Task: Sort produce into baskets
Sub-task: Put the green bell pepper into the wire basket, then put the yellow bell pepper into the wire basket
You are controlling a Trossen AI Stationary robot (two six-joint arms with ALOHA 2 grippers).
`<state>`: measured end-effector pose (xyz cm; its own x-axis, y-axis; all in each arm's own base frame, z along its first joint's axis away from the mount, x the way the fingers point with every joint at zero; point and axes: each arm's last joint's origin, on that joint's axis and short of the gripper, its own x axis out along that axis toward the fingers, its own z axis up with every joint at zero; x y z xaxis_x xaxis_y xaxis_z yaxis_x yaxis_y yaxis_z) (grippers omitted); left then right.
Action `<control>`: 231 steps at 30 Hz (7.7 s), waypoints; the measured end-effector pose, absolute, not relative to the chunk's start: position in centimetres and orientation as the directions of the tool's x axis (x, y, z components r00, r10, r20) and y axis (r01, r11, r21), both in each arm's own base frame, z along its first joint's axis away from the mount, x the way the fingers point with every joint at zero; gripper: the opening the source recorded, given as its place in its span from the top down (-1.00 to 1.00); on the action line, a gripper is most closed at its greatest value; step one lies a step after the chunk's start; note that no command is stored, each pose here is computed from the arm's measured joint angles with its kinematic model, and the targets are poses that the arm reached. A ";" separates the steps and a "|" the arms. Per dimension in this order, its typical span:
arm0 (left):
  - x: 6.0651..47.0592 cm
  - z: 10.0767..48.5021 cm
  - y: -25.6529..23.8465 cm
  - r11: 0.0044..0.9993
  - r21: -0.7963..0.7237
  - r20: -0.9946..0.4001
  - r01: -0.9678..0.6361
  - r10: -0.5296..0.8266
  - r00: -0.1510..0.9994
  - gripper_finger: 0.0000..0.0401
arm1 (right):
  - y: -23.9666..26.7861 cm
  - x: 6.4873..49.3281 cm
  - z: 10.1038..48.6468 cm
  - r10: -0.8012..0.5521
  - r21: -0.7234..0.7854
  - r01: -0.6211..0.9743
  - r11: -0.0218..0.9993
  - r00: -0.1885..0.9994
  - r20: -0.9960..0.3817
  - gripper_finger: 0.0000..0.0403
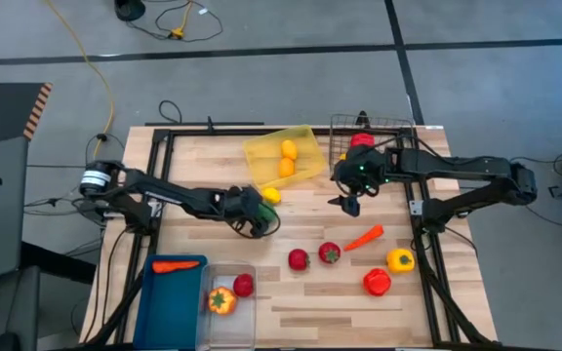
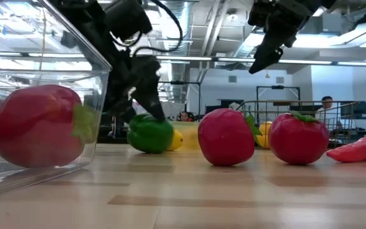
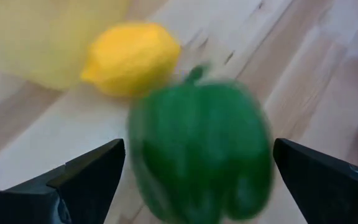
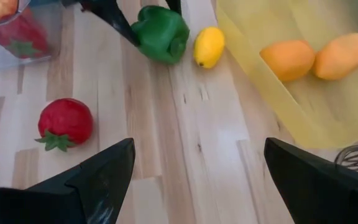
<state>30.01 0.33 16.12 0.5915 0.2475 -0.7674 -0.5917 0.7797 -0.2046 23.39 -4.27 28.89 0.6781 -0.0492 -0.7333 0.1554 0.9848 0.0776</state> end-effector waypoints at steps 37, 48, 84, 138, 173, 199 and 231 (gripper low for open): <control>39.0 26.2 4.9 0.906 -0.028 -0.422 -0.421 0.372 0.827 -0.63 | -2.9 20.8 32.2 -0.041 0.069 0.104 0.992 0.799 -0.600 -0.91; 46.2 26.4 12.6 0.911 -0.089 -0.244 -0.403 0.372 0.896 -0.63 | -1.9 17.3 35.5 -0.036 0.057 0.065 0.996 0.912 -0.409 -0.91; 55.4 19.6 16.6 0.935 -0.177 -0.263 -0.307 0.255 0.930 -0.95 | -1.9 16.9 35.7 -0.037 0.048 0.061 0.997 0.917 -0.396 -0.91; 45.9 36.1 10.9 0.985 0.100 -0.656 -0.140 0.172 0.735 -0.97 | -1.0 12.2 35.3 0.077 0.228 0.045 0.973 0.863 -0.499 -0.92; 32.5 31.5 5.9 0.945 0.002 -0.473 -0.326 0.288 0.833 -0.97 | -0.5 13.2 30.8 0.155 0.267 0.195 0.944 0.452 -0.879 -0.99; 32.2 30.3 4.4 0.943 -0.037 -0.493 -0.332 0.271 0.827 -0.97 | 4.6 11.8 30.5 0.309 0.370 0.191 0.909 0.284 -0.908 -0.99; 32.2 30.3 4.4 0.942 -0.041 -0.493 -0.333 0.271 0.827 -0.97 | 12.3 16.2 23.6 0.089 0.089 0.011 0.996 -0.171 -0.981 -0.99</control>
